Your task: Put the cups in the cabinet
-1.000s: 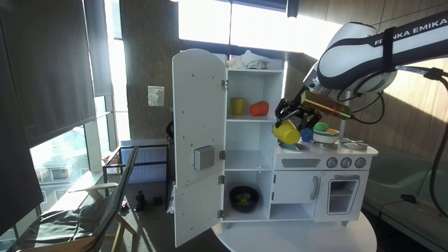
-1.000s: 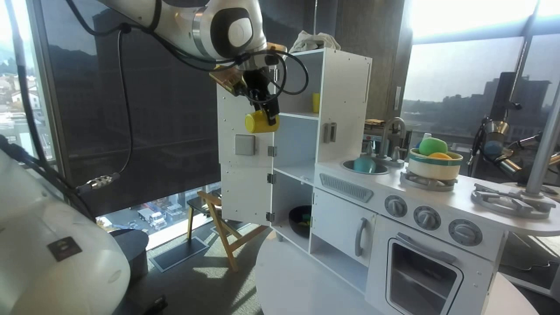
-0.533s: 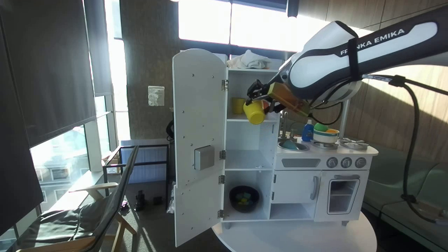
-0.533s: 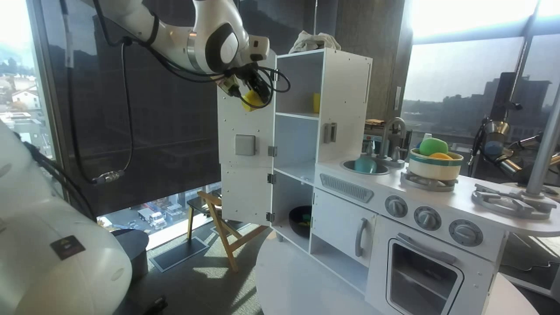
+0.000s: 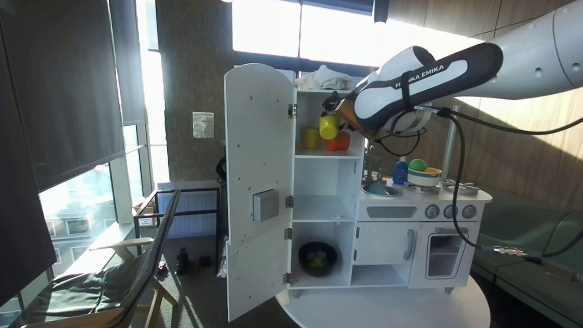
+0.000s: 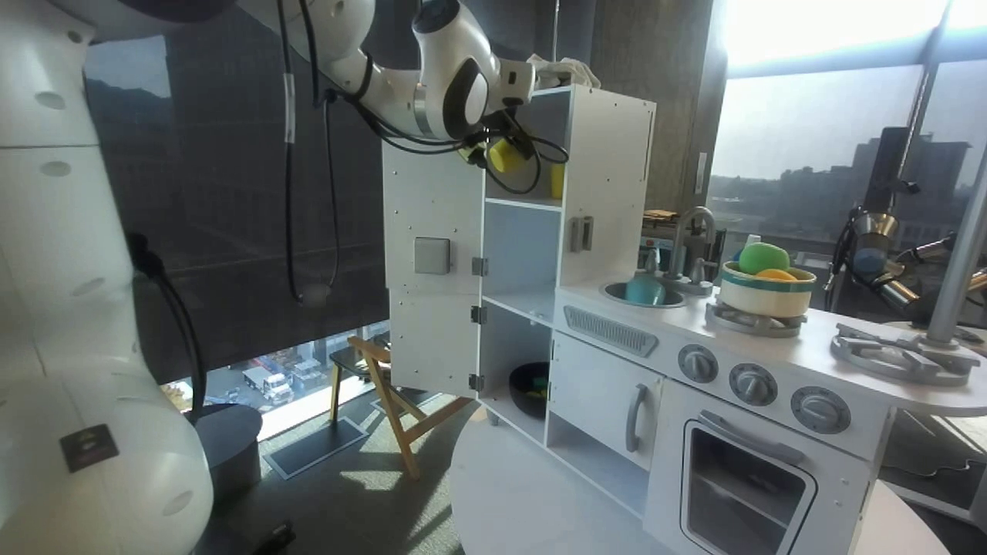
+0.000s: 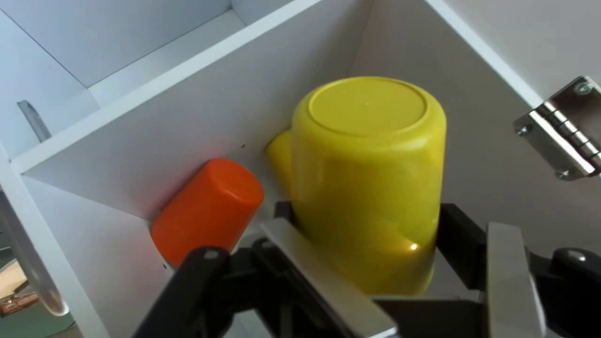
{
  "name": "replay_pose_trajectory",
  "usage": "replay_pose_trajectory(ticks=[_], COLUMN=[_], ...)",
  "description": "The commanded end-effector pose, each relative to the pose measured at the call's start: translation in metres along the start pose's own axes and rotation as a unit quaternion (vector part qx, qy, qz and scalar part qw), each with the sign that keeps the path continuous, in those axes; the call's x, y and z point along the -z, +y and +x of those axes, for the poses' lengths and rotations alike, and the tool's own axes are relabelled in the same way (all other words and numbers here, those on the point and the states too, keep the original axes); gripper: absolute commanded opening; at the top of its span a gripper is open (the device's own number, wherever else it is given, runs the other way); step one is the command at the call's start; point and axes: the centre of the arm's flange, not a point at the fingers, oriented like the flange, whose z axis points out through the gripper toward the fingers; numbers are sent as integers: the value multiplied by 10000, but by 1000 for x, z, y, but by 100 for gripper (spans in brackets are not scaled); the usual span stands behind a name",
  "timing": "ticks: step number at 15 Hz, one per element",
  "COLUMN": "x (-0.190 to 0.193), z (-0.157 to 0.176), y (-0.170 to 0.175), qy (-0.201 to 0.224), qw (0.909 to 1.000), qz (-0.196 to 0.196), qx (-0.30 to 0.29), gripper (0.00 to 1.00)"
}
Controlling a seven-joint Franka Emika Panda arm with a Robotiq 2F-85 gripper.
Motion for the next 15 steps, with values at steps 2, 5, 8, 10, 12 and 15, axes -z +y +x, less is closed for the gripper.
replay_pose_trajectory(ticks=[2,5,8,10,12,15], x=[-61,-67,-74,-86,-93,-104], z=[29,28,31,34,36,35], y=[8,17,18,25,36,51], qy=[428,449,529,527,491,467], qw=[9987,9980,9973,9974,9973,9969], qz=[134,288,329,191,87,-50], qx=[-256,-342,-381,-447,-532,-624], gripper=[53,53,53,53,92,100])
